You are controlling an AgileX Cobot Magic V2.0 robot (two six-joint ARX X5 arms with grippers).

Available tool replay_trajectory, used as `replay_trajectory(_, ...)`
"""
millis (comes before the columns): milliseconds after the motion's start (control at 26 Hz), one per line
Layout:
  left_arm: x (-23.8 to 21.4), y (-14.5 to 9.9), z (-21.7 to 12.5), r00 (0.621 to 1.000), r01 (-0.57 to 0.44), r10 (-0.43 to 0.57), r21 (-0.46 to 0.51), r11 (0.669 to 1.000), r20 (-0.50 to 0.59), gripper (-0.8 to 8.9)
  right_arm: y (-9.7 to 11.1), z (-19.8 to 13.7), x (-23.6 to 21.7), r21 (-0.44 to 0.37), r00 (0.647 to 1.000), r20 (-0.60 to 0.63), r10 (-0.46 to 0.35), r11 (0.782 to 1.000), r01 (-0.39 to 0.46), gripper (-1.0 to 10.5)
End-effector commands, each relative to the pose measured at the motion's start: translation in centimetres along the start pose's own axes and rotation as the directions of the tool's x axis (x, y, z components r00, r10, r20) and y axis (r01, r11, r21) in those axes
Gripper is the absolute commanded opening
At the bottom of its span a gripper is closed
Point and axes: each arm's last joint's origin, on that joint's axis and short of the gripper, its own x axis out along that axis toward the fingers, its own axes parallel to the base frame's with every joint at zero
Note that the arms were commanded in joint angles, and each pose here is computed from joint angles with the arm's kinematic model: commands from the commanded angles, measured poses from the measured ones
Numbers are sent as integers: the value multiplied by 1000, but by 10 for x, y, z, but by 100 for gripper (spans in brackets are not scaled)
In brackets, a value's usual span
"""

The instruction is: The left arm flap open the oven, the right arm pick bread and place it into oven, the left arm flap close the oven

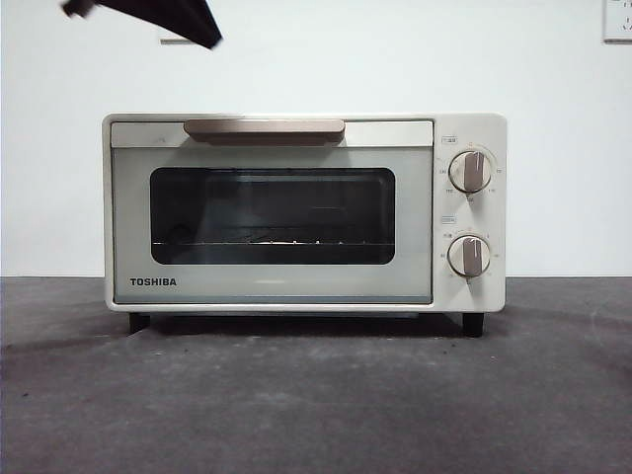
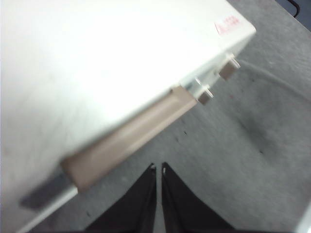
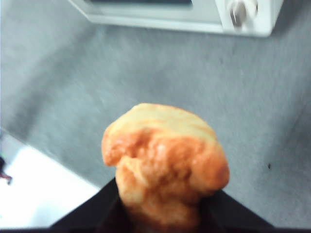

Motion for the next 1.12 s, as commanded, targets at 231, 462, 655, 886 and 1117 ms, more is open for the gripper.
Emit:
replay_trajectory(231,42,14,8,1000,4,-4,66,998,0,17,6,-10,-18,0,995,91,38,999,-38,131)
replay_trajectory(462,61,21,8,1000,0,0,65,998,-8,17,7,-12,-21,12,994,101,42,999,-43,131)
replay_trajectory(655,70,24,4,999,1,2,52,999,-43,17,7,-12,-21,18,994,100,42,999,-44,131)
replay_trajectory(886,71,22,0,996,10,-6,43,999,-84,17,7,-12,-21,20,994,100,41,999,-44,131)
replay_trajectory(1117,71,20,-9,985,-2,12,56,998,-175,17,7,-12,-21,25,994,100,41,999,-44,131)
